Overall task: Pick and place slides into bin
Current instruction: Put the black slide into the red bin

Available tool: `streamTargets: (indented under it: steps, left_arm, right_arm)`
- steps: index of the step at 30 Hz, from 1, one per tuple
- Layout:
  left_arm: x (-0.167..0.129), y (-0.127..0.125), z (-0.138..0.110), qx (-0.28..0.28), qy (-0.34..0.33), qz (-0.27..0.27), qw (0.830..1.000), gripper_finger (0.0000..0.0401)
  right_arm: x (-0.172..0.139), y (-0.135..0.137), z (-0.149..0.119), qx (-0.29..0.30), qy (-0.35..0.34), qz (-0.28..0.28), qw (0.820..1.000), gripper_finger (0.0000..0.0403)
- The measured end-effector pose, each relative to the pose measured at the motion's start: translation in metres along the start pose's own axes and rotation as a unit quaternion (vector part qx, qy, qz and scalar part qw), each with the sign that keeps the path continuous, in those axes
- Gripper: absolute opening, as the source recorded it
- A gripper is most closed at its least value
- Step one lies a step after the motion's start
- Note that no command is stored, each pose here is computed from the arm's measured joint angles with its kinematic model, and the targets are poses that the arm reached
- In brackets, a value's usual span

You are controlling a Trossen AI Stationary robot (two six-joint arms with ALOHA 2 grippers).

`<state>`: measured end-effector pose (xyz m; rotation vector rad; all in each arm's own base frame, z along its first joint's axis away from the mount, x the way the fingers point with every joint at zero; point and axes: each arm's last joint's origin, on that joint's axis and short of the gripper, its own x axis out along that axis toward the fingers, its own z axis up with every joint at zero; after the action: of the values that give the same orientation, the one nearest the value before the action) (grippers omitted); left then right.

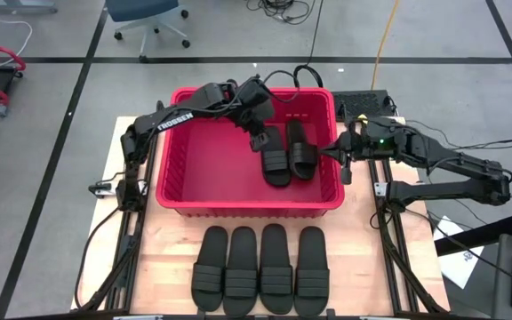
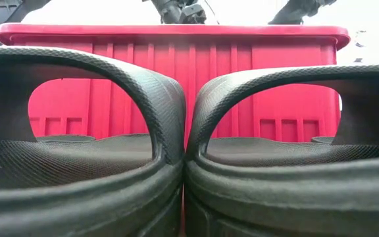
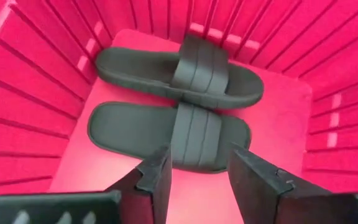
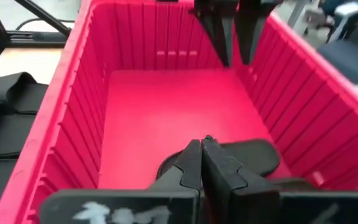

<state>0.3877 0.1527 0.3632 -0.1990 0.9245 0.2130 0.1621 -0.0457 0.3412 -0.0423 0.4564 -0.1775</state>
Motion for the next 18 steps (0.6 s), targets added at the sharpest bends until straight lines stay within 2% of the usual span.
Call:
streamTargets:
  steps: [6,18]
  left_arm:
    - [-0.0002,-0.0009,0.0003,0.022,-0.001,-0.001,1.000,0.0134]
    - [-0.0011,-0.0034,0.0014,0.028,-0.008,-0.002,1.000,0.0133]
  right_arm:
    - [0.0080,0.0008,-0.0113,0.020,0.022,0.002,1.000,0.0000]
    - [0.0106,0.0004,-0.0104,0.020,0.018,0.002,1.000,0.0000]
